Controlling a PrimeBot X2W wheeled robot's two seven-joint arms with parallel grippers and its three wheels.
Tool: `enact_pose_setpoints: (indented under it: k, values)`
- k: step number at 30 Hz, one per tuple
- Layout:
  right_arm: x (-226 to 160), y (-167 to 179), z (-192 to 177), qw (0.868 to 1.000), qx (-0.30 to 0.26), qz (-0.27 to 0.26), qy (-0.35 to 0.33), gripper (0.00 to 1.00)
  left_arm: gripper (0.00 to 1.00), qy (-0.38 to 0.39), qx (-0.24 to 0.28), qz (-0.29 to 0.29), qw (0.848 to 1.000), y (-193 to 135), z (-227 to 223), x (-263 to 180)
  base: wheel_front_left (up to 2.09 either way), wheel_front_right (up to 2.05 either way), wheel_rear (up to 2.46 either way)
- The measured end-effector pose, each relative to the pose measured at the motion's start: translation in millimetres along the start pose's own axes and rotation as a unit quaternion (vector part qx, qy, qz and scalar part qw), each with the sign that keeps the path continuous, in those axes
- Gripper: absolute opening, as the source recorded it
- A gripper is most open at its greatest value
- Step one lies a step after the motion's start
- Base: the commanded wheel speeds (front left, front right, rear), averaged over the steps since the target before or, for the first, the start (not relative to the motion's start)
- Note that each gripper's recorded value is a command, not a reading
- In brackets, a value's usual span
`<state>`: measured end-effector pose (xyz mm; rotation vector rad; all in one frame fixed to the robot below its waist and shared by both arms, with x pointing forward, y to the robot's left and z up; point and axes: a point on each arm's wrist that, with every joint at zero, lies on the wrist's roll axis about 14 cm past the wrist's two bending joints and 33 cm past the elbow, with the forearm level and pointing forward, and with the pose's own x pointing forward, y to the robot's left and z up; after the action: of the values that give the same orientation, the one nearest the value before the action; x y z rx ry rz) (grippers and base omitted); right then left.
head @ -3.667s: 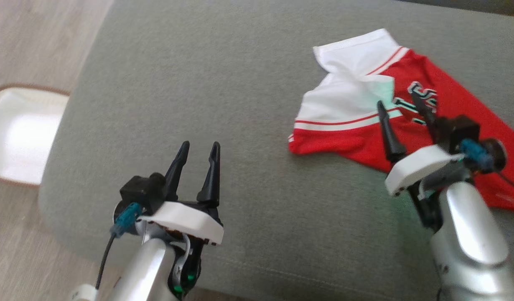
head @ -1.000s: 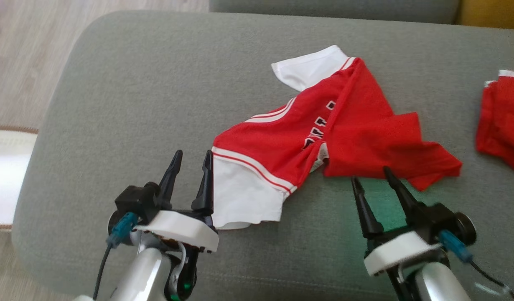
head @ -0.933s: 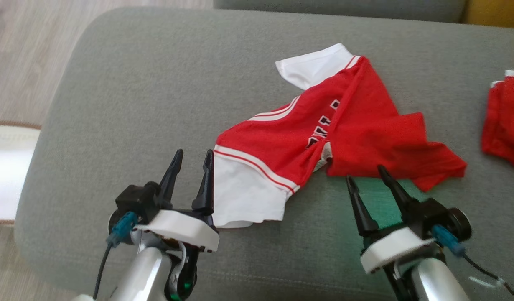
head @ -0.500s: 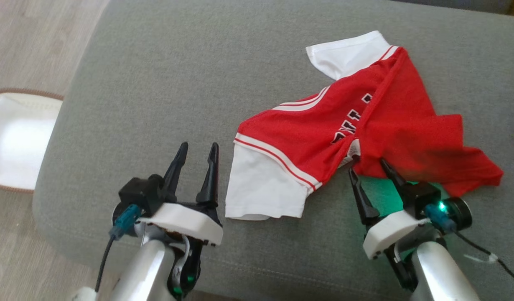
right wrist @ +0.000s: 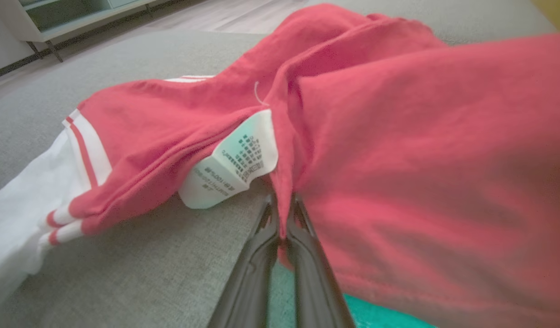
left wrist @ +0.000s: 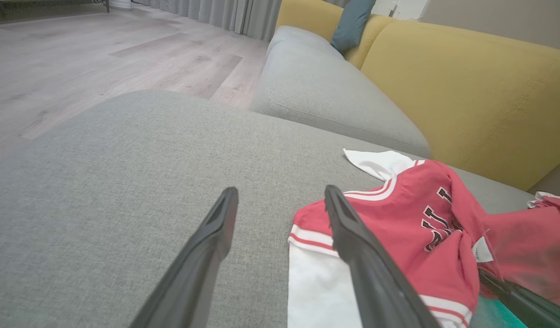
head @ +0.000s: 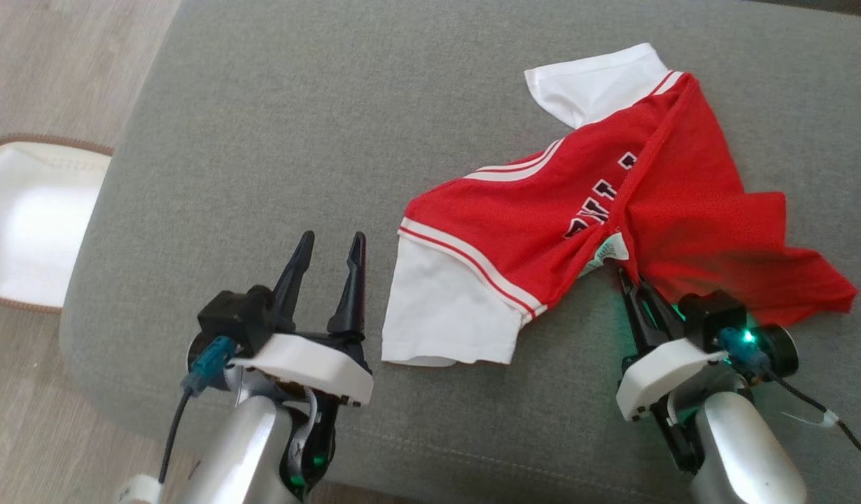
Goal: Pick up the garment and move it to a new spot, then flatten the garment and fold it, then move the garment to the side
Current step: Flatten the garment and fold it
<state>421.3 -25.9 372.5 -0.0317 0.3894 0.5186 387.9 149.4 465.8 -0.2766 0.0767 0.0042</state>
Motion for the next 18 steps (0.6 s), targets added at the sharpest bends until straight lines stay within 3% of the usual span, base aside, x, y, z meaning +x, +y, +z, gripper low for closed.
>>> enact_pose_setpoints:
  k: [6,13,18]
  values:
    - [-10.5,-13.0,22.8,0.999,-0.004,-0.023,-0.039,0.00,1.00,-0.010,-0.002,-0.014,1.000,-9.2,6.5,0.5,0.00,0.00,0.00]
    - [-44.4,-44.9,89.4,0.988,-0.056,-0.082,-0.118,0.00,1.00,-0.024,-0.005,-0.042,0.999,-29.3,15.5,2.4,0.00,0.00,0.00]
    - [-69.9,-91.5,125.5,0.978,-0.105,-0.132,-0.125,0.00,1.00,-0.024,-0.007,-0.049,0.998,-34.3,15.1,4.9,0.00,0.00,0.00]
